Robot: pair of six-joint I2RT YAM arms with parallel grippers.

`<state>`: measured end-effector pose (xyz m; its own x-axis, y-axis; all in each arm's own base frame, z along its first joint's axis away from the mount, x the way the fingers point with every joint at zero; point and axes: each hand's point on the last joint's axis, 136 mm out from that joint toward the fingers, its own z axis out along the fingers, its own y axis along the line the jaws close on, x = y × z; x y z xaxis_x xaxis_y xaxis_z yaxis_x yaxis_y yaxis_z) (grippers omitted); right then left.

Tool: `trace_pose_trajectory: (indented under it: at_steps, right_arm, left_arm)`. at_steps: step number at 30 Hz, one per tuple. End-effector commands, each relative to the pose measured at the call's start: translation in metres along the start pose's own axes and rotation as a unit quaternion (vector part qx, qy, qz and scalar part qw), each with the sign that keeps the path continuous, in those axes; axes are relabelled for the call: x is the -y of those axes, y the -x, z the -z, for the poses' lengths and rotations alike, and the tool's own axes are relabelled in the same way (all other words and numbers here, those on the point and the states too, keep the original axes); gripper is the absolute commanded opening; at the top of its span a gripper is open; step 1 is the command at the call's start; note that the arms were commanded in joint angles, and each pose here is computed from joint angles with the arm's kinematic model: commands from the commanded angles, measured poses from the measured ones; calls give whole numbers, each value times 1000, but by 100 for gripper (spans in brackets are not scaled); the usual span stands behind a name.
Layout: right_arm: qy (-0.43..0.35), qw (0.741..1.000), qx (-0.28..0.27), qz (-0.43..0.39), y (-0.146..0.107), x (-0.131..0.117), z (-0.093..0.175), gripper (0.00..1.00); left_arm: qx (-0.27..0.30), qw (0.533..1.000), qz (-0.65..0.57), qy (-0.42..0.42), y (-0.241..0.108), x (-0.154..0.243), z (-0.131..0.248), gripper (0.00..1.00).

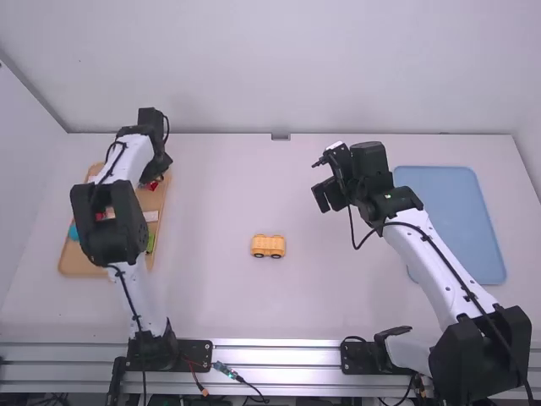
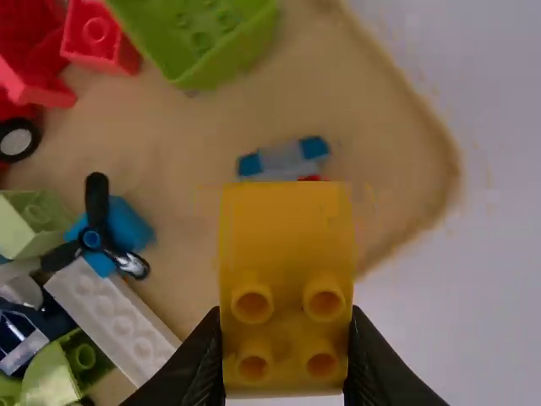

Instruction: Assemble lego blocks to make yellow taxi

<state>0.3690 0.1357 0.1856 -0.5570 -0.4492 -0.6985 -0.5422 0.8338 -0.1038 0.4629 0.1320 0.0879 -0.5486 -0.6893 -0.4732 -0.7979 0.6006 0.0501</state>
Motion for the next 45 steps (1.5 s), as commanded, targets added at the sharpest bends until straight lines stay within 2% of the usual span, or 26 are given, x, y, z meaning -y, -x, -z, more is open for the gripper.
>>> trace_pose_trajectory:
  at_steps: [1, 3, 6, 7, 8, 10, 12, 13, 14, 15, 17, 19, 20, 22, 25, 32, 37, 45]
  right_arm:
    - [-2, 1000, 6, 2, 5, 0, 2, 99]
    - [-1, 1000, 6, 1, 5, 0, 2, 99]
    - [-1, 1000, 6, 1, 5, 0, 2, 99]
    - [-1, 1000, 6, 1, 5, 0, 2, 99]
    - [-2, 1000, 6, 2, 5, 0, 2, 99]
    - [-1, 1000, 6, 2, 5, 0, 2, 99]
    - [-2, 1000, 4, 1, 4, 1, 2, 99]
    - [-2, 1000, 4, 1, 4, 1, 2, 99]
    - [-2, 1000, 3, 7, 4, 1, 2, 99]
    - [-1, 1000, 3, 7, 4, 1, 2, 99]
    - [-1, 1000, 3, 14, 4, 0, 2, 99]
    - [-1, 1000, 3, 14, 4, 1, 2, 100]
    - [-1, 1000, 4, 14, 4, 1, 2, 99]
    - [0, 1000, 4, 14, 4, 0, 2, 99]
    - [0, 1000, 4, 14, 4, 0, 2, 99]
    - [0, 1000, 3, 13, 3, 0, 2, 99]
    - [0, 1000, 2, 13, 3, 0, 2, 99]
    - [0, 1000, 3, 14, 3, 0, 2, 99]
  left_arm:
    - [52, 994, -95, -30, -3, 3, 46, 2]
    - [66, 986, -144, -56, -14, 11, 55, 2]
    - [82, 908, -370, -181, -69, 46, 87, 2]
    - [83, 901, -382, -188, -72, 47, 88, 2]
    - [86, 855, -457, -229, -95, 55, 98, 2]
    - [90, 793, -537, -273, -123, 58, 110, 2]
    - [101, 705, -627, -315, -154, 53, 123, 2]
    - [101, 699, -632, -318, -156, 52, 124, 2]
    - [109, 637, -685, -338, -175, 44, 129, 2]
    - [110, 631, -689, -339, -177, 43, 129, 2]
    - [122, 558, -737, -361, -196, 33, 133, 2]
    - [125, 531, -753, -368, -203, 30, 134, 2]
    - [131, 477, -779, -386, -216, 23, 136, 2]
    - [130, 427, -797, -407, -233, 17, 139, 2]
    - [125, 397, -806, -420, -245, 11, 139, 2]
    - [110, 399, -814, -408, -250, 3, 128, 2]
    - [116, 367, -831, -401, -254, 0, 120, 2]
    - [63, 400, -829, -386, -256, 2, 94, 2]
